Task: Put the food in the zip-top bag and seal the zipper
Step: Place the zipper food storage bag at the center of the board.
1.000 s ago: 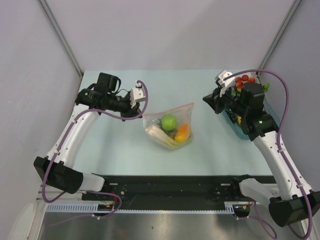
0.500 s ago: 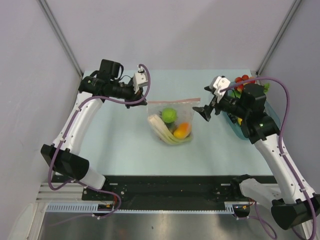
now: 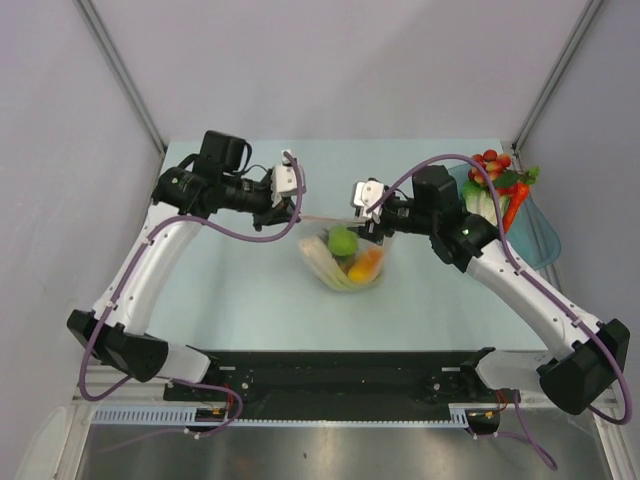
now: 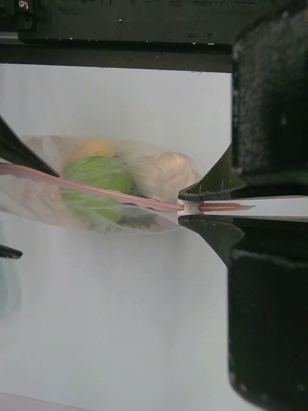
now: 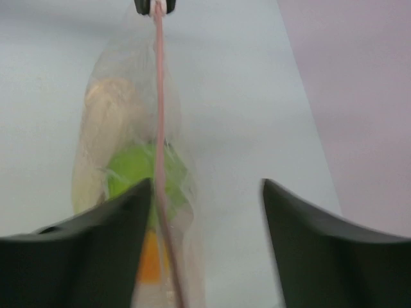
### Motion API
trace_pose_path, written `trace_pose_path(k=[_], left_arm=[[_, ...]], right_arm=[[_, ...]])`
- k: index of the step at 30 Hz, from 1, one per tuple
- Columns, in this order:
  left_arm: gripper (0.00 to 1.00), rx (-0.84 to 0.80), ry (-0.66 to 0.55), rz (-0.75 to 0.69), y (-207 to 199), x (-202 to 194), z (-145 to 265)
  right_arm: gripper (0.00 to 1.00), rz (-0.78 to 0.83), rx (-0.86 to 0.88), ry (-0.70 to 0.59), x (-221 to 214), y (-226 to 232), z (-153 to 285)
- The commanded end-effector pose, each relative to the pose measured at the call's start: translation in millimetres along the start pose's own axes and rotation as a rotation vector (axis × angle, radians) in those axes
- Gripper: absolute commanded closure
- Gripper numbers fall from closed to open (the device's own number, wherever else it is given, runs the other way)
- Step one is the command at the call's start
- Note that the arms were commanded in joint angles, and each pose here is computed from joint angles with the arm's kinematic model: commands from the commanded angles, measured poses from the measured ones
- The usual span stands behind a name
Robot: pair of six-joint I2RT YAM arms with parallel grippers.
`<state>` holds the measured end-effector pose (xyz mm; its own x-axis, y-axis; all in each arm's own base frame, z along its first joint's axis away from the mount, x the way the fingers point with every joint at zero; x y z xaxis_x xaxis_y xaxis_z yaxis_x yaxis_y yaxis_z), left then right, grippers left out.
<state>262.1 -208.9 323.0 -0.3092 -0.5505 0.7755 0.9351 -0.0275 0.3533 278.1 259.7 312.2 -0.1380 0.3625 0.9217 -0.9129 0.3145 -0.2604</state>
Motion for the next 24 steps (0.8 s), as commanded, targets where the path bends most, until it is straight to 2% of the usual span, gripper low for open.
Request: trace_pose_path(k=[1,2,3,4,14,16,17,18,19,20,21,23,24], left_arm=[[1.00,0.038,-0.032,-0.074,-5,13,11],[1.00,0.037,-0.028,-0.075,-6,11,12],[1.00,0.036,-0.025,-0.076,-9,10,12],[1.00,0.035,-0.011,-0.073,-11,6,12],[1.00,0.100,0.091,-0.008,-6,-31,31],[0.94,0.111,0.084,-0.003,-1,-30,30],[0.89,0.122,0.076,-0.002,1,-28,31],[0.68,0.135,0.065,0.027,4,-25,31],[0.56,0.163,0.048,0.027,12,-22,32],[0.32,0.191,0.039,0.045,17,-20,34],[0.21,0.223,0.016,0.114,22,-18,37],[0.01,0.308,-0.042,0.183,44,-14,47],[0.00,0.337,-0.061,0.200,52,-11,53]], right_arm=[[0.50,0.087,-0.031,-0.013,17,-10,6],[0.63,0.094,-0.019,-0.002,15,-7,6],[0.92,0.095,-0.019,0.008,12,-7,6],[0.98,0.094,-0.026,0.015,11,-9,6],[1.00,0.082,-0.150,-0.002,17,-34,15],[1.00,0.067,-0.164,-0.007,17,-38,10],[1.00,0.074,-0.185,-0.029,22,-43,9],[1.00,0.071,-0.216,-0.024,19,-51,5],[1.00,0.092,-0.256,-0.067,29,-61,2],[1.00,0.109,-0.290,-0.079,31,-70,1],[1.00,0.120,-0.319,-0.081,28,-81,-6],[1.00,0.179,-0.413,-0.167,46,-112,1],[1.00,0.199,-0.424,-0.188,50,-121,1]])
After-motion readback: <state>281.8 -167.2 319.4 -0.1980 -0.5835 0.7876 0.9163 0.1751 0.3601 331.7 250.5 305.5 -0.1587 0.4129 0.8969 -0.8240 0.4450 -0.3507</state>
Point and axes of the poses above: each gripper's point midway between its finger pads, its own z axis back along the fingers, its own y axis along the line the jaws close on, x = y × z, the point moved 2 cm from there along z, back along the fingers, and after that the axes turned 14 degrees about -z, right-handed, at the moved point
